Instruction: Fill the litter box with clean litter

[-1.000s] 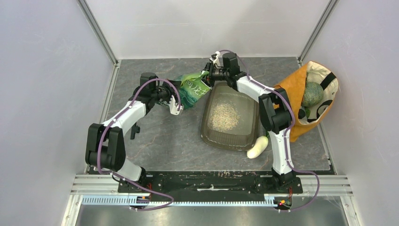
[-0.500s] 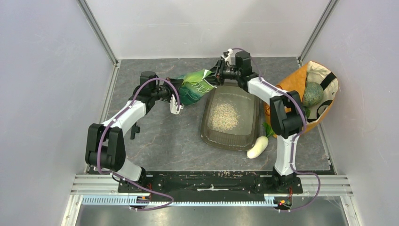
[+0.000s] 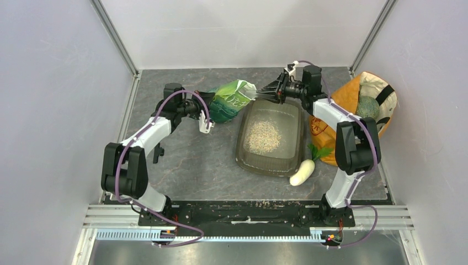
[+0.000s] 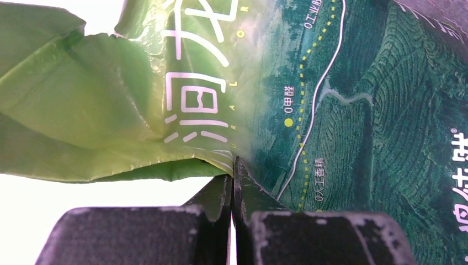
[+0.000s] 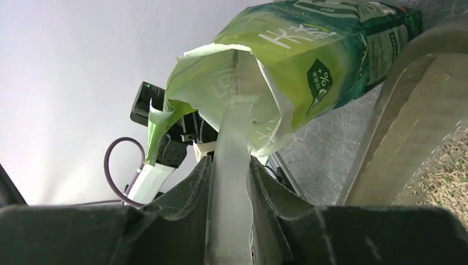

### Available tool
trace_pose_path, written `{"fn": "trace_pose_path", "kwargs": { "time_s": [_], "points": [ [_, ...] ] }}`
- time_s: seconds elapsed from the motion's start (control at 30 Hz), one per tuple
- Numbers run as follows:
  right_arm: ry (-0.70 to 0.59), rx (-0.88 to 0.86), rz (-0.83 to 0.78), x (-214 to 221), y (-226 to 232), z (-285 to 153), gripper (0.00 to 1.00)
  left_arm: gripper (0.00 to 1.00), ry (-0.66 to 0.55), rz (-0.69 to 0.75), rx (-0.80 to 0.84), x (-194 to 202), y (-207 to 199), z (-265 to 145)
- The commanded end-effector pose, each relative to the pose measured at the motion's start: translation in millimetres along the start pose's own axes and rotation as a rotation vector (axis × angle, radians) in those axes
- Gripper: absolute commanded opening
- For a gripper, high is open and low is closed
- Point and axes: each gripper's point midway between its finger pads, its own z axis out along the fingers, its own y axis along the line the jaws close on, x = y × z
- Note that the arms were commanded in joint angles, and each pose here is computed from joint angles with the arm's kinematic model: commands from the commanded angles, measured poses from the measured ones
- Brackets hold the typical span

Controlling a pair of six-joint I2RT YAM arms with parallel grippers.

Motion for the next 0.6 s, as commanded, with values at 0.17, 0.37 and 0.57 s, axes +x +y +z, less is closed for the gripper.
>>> {"fn": "trace_pose_path", "kwargs": {
  "time_s": [0.17, 0.37, 0.57],
  "points": [
    [0.017, -0.093, -0.072, 17.3, 35.3, -41.1, 0.00, 0.02, -0.039, 0.095, -0.162, 3.5, 48.0, 0.3],
    [-0.013, -0.081, -0.063, 15.0, 30.9, -62.9, 0.00, 0.02, -0.048, 0.092, -0.165, 3.7, 47.2, 3.1],
    [-0.031, -0.082, -0.059, 14.5, 28.7, -79.6, 0.00, 0.02, -0.053, 0.094, -0.166, 4.3, 45.9, 5.2]
  ]
}}
